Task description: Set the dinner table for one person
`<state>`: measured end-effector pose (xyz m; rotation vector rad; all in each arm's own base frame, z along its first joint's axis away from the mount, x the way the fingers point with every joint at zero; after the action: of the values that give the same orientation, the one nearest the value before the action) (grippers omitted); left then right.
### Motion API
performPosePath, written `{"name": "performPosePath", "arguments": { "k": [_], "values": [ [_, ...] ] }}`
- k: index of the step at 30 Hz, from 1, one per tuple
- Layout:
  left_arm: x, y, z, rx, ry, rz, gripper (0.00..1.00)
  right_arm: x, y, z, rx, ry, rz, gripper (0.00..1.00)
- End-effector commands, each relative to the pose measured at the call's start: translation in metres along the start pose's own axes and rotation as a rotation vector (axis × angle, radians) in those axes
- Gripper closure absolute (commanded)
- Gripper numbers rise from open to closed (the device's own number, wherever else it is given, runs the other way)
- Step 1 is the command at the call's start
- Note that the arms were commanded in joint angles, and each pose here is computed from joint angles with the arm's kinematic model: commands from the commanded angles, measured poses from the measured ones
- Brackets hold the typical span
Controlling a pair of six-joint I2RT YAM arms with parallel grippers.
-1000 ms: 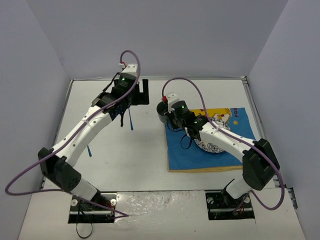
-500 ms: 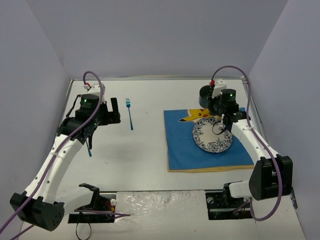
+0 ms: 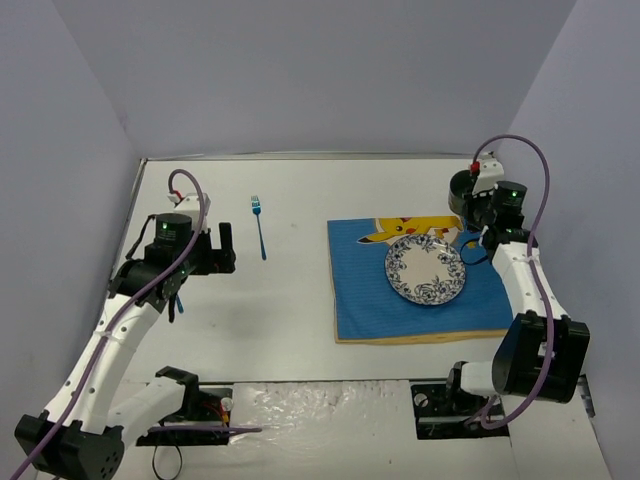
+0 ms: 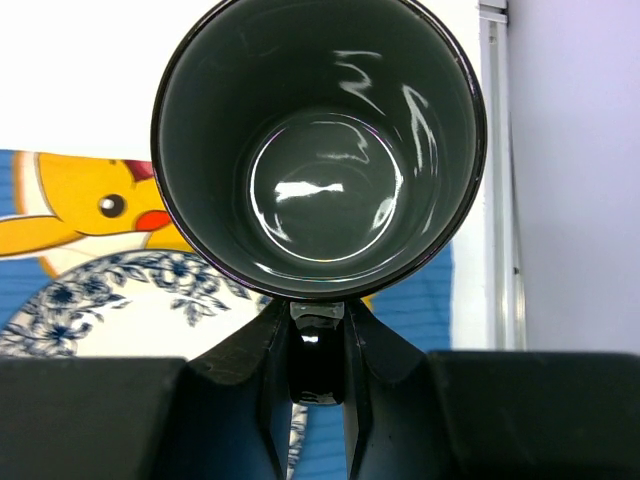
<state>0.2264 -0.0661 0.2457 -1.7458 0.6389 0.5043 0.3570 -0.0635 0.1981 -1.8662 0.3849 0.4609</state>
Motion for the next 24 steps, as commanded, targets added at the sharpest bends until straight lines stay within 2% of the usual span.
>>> {"name": "performPosePath", "arguments": {
  "k": [1, 12, 24],
  "values": [
    [-0.009, -0.011, 0.003, 0.024, -0.009, -0.073, 0.04, -0.002, -0.040, -0.044, -0.060, 0.033, -0.188, 1.00],
    [-0.008, -0.011, 0.013, 0.034, -0.067, -0.086, 0.03, 0.034, 0.006, -0.060, -0.058, -0.037, -0.032, 1.00],
    [-0.002, -0.007, 0.019, 0.023, -0.087, -0.083, 0.03, 0.065, 0.038, -0.067, -0.005, -0.074, 0.025, 1.00]
  ]
}}
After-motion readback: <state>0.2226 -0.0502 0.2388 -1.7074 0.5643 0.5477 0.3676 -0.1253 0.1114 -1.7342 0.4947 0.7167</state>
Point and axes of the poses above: each gripper's point midway between its finger pads, its own x axis out along the fingers, its own z axis along the line the jaws close on, y = z × x, the point moved 5 cm from there along -x, back along the fingers, and after that the axes turned 9 degrees about -x, right-handed, at the moved point
